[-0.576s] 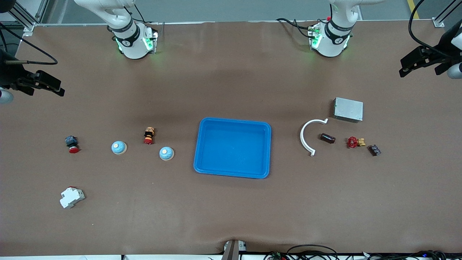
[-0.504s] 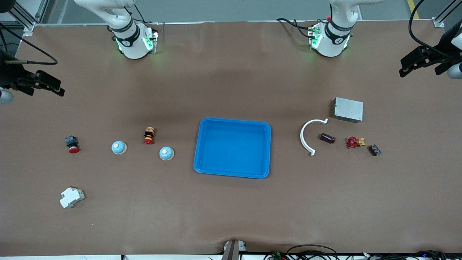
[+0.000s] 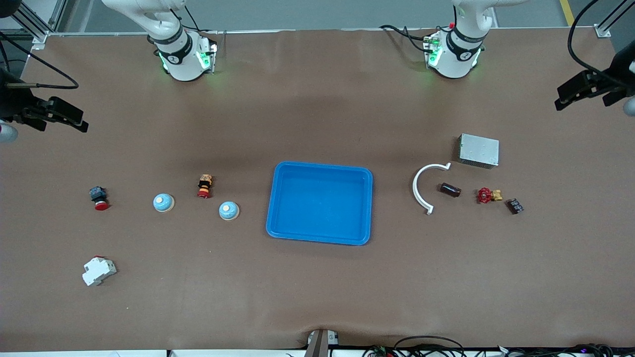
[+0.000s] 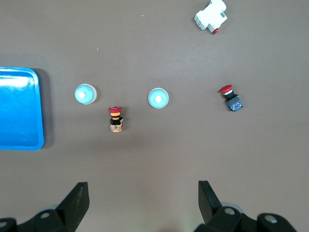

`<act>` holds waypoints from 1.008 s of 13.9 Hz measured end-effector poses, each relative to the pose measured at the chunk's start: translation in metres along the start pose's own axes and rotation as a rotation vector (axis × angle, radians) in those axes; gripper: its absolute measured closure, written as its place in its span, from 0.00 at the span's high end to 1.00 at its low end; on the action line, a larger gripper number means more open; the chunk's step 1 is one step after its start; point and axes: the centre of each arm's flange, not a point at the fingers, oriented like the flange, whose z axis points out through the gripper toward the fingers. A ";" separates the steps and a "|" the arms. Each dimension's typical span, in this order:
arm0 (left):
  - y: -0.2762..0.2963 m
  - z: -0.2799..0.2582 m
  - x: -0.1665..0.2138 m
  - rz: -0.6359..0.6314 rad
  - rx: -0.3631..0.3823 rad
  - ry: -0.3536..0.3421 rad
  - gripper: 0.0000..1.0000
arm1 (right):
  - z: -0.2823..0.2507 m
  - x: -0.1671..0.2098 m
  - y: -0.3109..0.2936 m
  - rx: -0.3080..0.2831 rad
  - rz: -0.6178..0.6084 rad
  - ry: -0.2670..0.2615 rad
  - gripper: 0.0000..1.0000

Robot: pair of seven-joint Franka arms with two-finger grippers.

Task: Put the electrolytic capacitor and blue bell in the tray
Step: 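Move both grippers out from the rest pose toward the objects, then grasp a capacitor with the left gripper while the right gripper grasps a bell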

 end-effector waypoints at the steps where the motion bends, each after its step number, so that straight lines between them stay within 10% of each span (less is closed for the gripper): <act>1: -0.006 0.018 0.010 -0.011 0.000 -0.035 1.00 | 0.000 0.000 0.000 0.000 0.000 0.000 1.00; 6: -0.036 0.124 0.048 -0.068 -0.007 -0.106 1.00 | 0.004 0.003 -0.001 0.000 -0.002 -0.008 1.00; 14: -0.078 0.290 0.068 -0.154 -0.031 -0.013 0.98 | 0.031 0.016 -0.026 -0.001 -0.044 -0.055 1.00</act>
